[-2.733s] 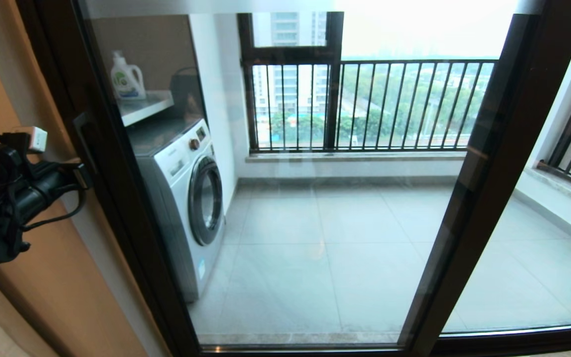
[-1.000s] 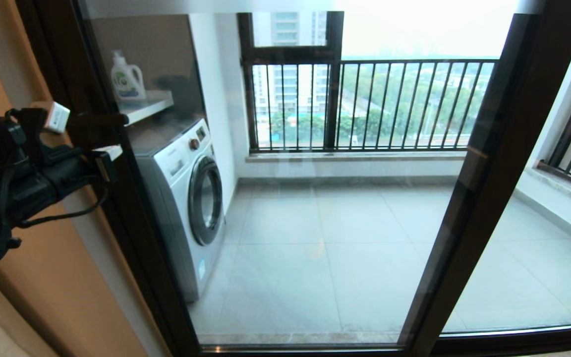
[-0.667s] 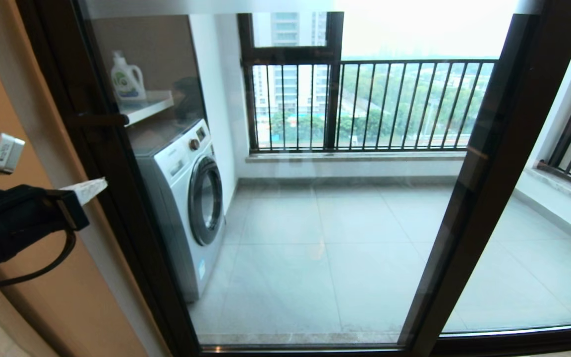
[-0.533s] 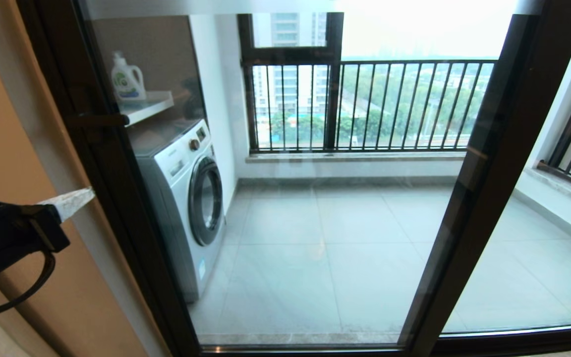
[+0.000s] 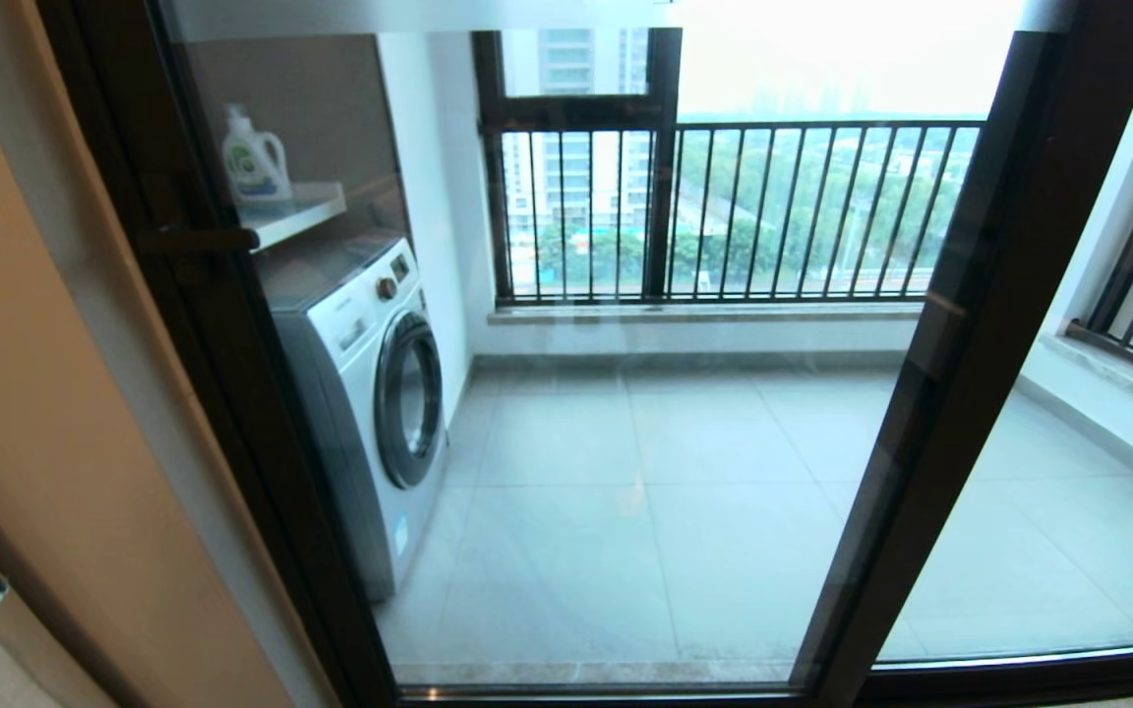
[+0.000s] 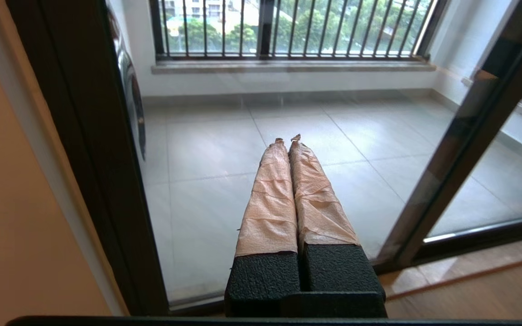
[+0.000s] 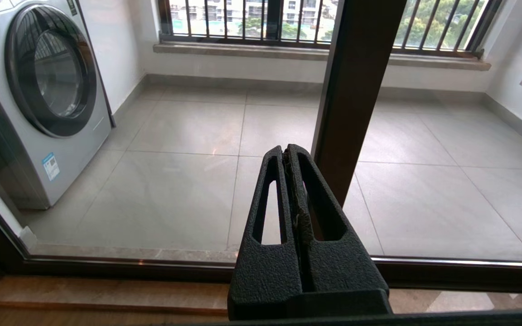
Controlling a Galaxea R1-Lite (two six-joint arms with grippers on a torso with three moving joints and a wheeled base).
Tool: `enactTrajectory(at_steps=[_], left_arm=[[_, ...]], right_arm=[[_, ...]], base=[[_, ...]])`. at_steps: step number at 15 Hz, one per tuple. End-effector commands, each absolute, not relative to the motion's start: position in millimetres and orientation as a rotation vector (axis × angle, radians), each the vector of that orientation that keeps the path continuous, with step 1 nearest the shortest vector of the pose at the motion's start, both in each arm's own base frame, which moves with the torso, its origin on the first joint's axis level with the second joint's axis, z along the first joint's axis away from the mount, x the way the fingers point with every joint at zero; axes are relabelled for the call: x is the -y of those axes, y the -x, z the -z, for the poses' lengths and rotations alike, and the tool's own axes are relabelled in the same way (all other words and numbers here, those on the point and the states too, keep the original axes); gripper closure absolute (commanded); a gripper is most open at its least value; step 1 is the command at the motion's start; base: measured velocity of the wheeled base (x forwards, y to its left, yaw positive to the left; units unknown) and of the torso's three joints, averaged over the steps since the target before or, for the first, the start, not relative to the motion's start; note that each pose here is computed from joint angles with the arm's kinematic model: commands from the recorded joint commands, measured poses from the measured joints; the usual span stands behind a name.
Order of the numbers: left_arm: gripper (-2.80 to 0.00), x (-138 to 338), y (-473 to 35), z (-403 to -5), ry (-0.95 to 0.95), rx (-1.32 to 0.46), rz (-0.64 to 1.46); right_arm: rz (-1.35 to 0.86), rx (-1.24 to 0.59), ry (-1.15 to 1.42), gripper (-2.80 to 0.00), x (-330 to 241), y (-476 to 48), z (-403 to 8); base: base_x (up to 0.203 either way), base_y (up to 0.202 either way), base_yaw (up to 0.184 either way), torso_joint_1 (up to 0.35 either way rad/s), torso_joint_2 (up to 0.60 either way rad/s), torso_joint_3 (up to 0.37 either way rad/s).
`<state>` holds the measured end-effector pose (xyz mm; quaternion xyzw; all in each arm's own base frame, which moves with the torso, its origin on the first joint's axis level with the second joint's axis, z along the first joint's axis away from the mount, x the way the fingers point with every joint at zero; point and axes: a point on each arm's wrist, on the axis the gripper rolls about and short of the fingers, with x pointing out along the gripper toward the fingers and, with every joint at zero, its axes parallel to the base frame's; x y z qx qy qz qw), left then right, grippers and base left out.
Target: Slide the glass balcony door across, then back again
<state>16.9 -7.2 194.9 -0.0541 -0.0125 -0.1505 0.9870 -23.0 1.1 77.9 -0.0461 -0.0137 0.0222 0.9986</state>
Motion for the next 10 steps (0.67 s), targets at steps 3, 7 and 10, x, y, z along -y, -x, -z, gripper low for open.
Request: enactTrajectory(at_steps=[3,7,10], left_arm=[[0.0,14,35,-202,0.19,0.023,0.374],[0.0,8,42,-204,0.166,0.0,0.481],[0.0,7,46,-196,0.154,0.01,0.441]], right_arm=[[-0.046,0.016,0.093,0.0,-1,22,-75],[-0.046,0.014,0.092,0.0,-1,22,-75],[-0.047,0.014,0.092,0.0,-1,22,-75]], base=[[0.0,0.0,0.0,0.0,0.0,0.0],[0.0,0.0,0.0,0.0,0.0,0.0],[0.0,0.0,0.0,0.0,0.0,0.0]])
